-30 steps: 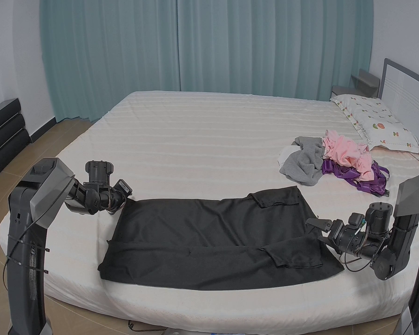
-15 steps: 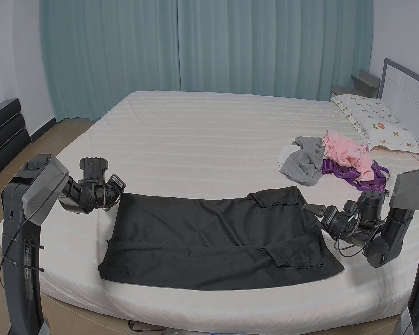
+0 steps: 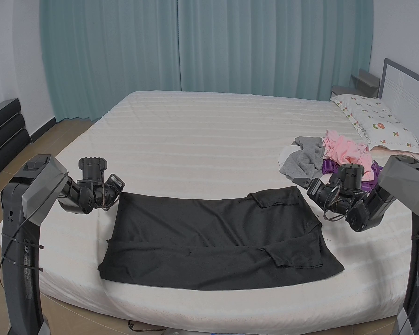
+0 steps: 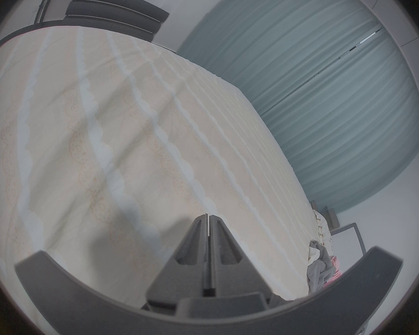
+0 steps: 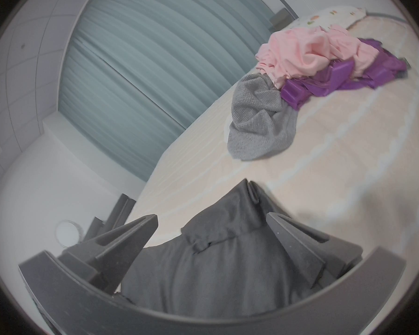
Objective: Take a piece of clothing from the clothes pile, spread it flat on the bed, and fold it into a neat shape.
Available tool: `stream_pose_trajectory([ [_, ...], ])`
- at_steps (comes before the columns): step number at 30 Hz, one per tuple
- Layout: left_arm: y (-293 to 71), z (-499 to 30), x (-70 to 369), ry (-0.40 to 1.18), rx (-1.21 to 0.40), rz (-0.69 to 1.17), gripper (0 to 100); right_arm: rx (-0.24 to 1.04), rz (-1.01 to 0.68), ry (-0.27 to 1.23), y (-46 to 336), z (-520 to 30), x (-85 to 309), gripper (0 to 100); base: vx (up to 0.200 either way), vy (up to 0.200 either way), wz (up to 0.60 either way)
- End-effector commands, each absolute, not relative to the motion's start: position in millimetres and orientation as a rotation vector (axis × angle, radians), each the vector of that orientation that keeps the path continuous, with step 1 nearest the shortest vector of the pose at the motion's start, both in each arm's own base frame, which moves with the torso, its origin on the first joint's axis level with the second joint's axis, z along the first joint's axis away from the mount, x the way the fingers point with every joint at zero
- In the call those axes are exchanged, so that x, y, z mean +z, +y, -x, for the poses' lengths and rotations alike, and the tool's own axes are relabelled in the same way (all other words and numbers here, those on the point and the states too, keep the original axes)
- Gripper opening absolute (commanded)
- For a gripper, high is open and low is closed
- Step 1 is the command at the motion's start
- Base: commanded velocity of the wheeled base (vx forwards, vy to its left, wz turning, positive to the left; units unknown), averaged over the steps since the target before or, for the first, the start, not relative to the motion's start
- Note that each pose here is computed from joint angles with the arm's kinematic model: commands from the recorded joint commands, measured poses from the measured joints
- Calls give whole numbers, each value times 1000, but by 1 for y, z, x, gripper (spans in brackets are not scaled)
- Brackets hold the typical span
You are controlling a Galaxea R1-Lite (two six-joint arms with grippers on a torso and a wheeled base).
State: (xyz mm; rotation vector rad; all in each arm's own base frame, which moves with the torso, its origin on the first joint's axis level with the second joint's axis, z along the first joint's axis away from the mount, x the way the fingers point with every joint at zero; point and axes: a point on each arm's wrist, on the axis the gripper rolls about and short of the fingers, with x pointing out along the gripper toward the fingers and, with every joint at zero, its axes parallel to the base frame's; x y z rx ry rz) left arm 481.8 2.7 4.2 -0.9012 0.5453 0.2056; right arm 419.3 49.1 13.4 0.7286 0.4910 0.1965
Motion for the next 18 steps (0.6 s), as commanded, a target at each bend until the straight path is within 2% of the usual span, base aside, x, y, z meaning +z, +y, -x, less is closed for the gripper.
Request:
stream_pose_trajectory([
  [1, 4, -481, 2, 550, 210, 904, 0, 133, -632, 531, 55, -451, -30, 100, 0, 0, 0],
  [6, 4, -481, 1, 551, 210, 902, 0, 153, -620, 510, 64, -460, -21, 100, 0, 0, 0],
  [13, 4, -480, 0, 555, 213, 903, 0, 235, -615, 499, 103, -461, 6, 100, 0, 0, 0],
  [18, 4, -480, 0, 557, 213, 902, 0, 256, -601, 548, 123, -454, 2, 100, 0, 0, 0],
])
